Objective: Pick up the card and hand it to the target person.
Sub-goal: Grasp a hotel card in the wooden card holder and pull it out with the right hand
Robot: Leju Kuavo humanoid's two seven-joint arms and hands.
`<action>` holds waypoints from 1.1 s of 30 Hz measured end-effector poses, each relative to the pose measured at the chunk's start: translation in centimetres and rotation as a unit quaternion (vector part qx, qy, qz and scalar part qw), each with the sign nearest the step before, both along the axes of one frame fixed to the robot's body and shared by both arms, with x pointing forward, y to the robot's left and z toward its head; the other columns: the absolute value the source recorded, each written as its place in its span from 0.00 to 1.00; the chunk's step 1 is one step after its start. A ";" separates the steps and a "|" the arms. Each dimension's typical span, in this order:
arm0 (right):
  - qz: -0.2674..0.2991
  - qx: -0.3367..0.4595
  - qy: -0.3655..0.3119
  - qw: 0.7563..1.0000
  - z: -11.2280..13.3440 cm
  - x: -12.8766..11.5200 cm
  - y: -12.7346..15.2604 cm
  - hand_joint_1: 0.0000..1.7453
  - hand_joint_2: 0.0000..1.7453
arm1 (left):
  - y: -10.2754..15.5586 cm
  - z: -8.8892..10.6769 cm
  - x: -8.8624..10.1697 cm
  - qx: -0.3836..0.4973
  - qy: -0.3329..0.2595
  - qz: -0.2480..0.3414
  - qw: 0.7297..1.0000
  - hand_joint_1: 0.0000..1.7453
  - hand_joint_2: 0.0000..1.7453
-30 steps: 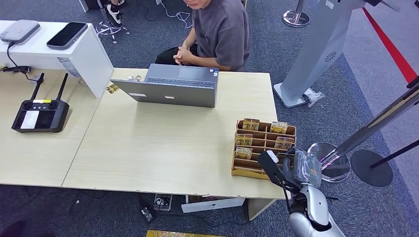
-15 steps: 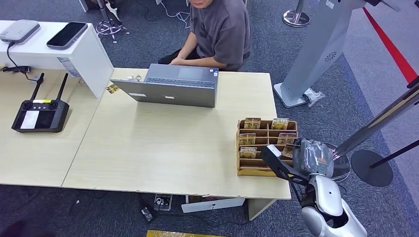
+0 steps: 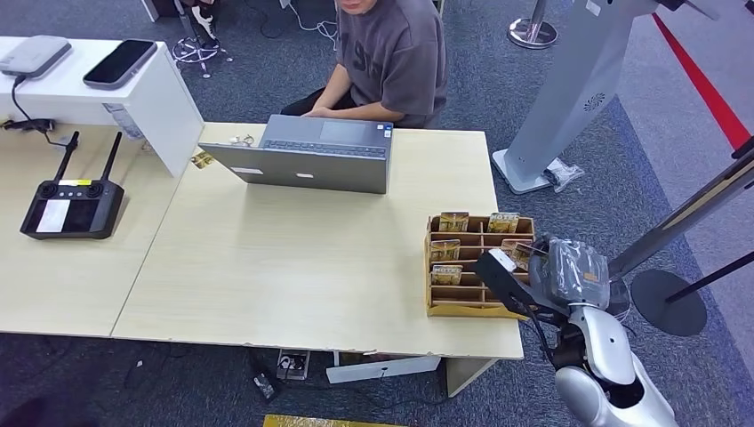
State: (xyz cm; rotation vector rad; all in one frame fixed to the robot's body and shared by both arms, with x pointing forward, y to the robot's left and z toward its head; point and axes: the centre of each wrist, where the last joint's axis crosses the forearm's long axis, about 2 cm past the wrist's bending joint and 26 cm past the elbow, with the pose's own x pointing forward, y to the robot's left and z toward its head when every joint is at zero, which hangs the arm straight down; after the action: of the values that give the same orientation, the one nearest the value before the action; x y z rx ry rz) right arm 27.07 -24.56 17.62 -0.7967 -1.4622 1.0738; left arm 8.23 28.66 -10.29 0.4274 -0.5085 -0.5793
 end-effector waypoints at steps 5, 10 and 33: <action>0.012 0.060 -0.024 0.998 1.6 1.2 0.0 0.88 1.00 | 0.1 -0.1 -0.1 -0.053 -0.002 -0.002 0.999 0.00 0.00; 0.020 0.090 -0.046 0.995 3.1 2.2 0.2 0.81 1.00 | 0.0 -0.2 0.0 -0.110 0.015 -0.011 0.994 0.00 0.00; 0.013 0.190 -0.136 0.972 4.1 4.7 0.9 0.87 1.00 | 0.6 0.0 0.9 -0.197 -0.016 -0.021 0.980 0.00 0.00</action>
State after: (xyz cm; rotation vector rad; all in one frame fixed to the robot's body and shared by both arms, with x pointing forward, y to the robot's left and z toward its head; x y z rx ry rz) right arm 31.74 -23.68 21.68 -0.6675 -1.8439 0.6869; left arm 9.11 29.29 -10.33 0.0491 -0.6489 -0.4974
